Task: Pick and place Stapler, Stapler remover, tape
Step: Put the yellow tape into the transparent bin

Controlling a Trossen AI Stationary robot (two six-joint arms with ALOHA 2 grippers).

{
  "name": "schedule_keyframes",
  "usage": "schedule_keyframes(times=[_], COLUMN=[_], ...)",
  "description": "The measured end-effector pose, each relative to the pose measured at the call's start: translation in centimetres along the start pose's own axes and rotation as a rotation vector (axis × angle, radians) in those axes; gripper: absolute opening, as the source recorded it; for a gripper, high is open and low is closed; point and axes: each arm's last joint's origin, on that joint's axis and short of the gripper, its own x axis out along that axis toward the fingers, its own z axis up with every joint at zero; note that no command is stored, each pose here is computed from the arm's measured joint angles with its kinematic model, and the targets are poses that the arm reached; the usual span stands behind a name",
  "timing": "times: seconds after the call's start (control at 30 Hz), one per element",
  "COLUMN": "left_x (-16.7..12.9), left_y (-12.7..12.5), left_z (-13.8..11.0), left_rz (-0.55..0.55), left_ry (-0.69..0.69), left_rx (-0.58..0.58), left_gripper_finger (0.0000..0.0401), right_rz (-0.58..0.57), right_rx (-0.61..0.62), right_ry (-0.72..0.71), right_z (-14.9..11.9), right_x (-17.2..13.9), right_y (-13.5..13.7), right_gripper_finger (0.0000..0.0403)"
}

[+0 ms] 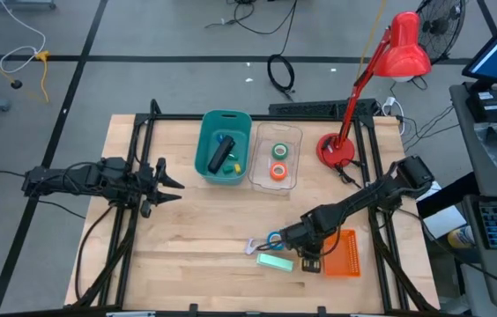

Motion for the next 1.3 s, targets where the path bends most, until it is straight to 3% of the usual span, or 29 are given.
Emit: schedule_keyframes(times=[0.27, 0.43, 0.7, 0.83, 1.13, 1.3], left_x=[0.0, 0.0, 0.0, 0.0, 0.0, 0.0], left_y=[0.0, 0.0, 0.0, 0.0, 0.0, 0.0], left_z=[0.0, 0.1, 0.1, 0.1, 0.1, 0.1], left_rz=[0.000, -0.001, -0.001, -0.001, -0.001, -0.001], left_ry=[-0.004, -0.007, -0.007, -0.008, -0.008, -0.008], left_rx=[0.003, 0.007, 0.017, 0.022, 0.025, 0.020], left_gripper_finger=[0.0157, 0.0157, 0.0157, 0.0157, 0.0157, 0.0157], right_rz=[0.177, 0.317, 0.400, 0.308, -0.119, -0.187], right_rx=[-0.086, -0.137, -0.282, -0.262, 0.004, 0.073], right_ry=[-0.202, -0.482, -0.951, -1.100, -1.237, -1.240], right_z=[-0.7, -0.6, 0.7, 1.6, 2.6, 3.0], right_x=[-6.4, -11.4, -17.6, -18.6, -19.6, -20.2], right_y=[0.8, 1.1, 0.3, -0.6, -5.4, -7.8], right_gripper_finger=[0.0032, 0.0032, 0.0032, 0.0032, 0.0032, 0.0032])
